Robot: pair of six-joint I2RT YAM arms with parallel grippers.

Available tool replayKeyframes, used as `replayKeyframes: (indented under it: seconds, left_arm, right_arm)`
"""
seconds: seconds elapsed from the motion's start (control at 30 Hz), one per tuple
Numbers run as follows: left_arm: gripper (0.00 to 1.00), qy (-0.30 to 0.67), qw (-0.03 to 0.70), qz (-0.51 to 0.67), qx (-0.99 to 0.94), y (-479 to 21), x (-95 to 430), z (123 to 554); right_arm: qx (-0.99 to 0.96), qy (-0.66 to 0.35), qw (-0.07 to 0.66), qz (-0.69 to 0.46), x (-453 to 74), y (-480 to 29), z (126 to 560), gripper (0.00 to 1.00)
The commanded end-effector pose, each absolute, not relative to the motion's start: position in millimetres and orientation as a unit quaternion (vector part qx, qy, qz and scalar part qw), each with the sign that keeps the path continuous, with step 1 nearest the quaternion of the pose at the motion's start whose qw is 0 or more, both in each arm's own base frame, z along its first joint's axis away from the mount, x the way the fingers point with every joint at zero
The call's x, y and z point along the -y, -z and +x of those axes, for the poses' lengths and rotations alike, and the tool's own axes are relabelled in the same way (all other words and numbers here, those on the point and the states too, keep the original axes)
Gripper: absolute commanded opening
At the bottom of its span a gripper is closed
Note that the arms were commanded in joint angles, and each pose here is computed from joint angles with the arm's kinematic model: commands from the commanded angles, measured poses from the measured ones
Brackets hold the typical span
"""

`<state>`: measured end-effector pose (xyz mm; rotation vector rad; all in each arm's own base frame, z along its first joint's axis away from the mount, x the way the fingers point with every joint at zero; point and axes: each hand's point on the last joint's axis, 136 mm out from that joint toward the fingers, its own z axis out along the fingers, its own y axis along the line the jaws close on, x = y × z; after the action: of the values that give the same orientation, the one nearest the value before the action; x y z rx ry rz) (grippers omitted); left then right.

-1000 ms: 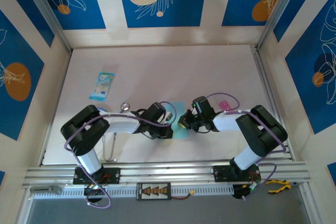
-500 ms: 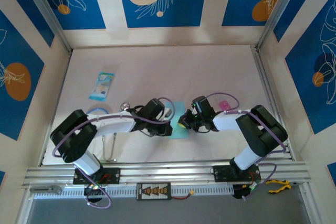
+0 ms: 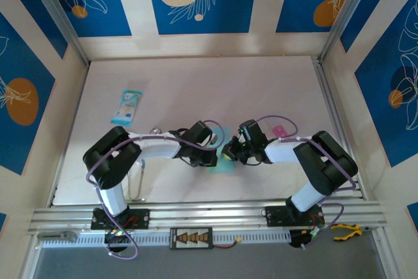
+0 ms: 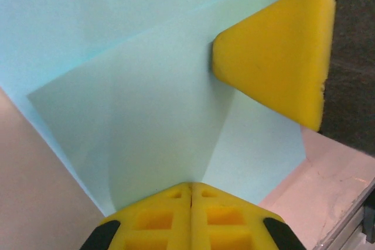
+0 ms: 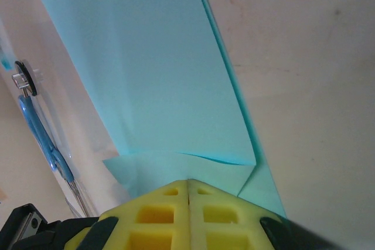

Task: Fold a paper plane with a square sheet of paper (pick it up from the middle)
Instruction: Fold the triangle a second time at the center of the table.

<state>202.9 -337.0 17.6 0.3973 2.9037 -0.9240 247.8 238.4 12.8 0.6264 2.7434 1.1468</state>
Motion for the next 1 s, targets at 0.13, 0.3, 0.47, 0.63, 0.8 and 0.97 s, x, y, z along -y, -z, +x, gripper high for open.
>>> replayKeyframes:
  seconds: [0.13, 0.3, 0.47, 0.63, 0.8, 0.97]
  left_arm:
    - [0.00, 0.277, -0.020, 0.072, -0.958, 17.0, 305.2, 172.9]
    - [0.00, 0.278, -0.012, 0.075, -0.958, 14.1, 305.3, 174.7]
    - [0.00, 0.272, -0.002, 0.079, -0.959, 10.7, 305.4, 179.2]
    - [0.00, 0.271, 0.003, 0.078, -0.959, 9.4, 305.6, 181.2]
    - [0.00, 0.269, 0.004, 0.076, -0.960, 10.3, 303.6, 180.6]
    - [0.00, 0.264, 0.001, 0.076, -0.961, 12.9, 300.9, 178.7]
  right_arm:
    - [-0.920, -0.317, 0.023, 0.229, -217.7, 12.4, 228.5, 0.00]
    - [-0.911, -0.363, 0.056, 0.186, -233.7, -17.2, 239.0, 0.00]
    - [-0.904, -0.405, 0.069, 0.119, -257.7, -40.5, 236.0, 0.00]
    - [-0.920, -0.366, 0.048, 0.133, -256.3, -9.8, 223.3, 0.00]
    - [-0.911, -0.362, 0.036, 0.192, -233.7, 17.1, 225.2, 0.00]
    - [-0.920, -0.329, 0.057, 0.204, -216.4, 13.5, 238.5, 0.00]
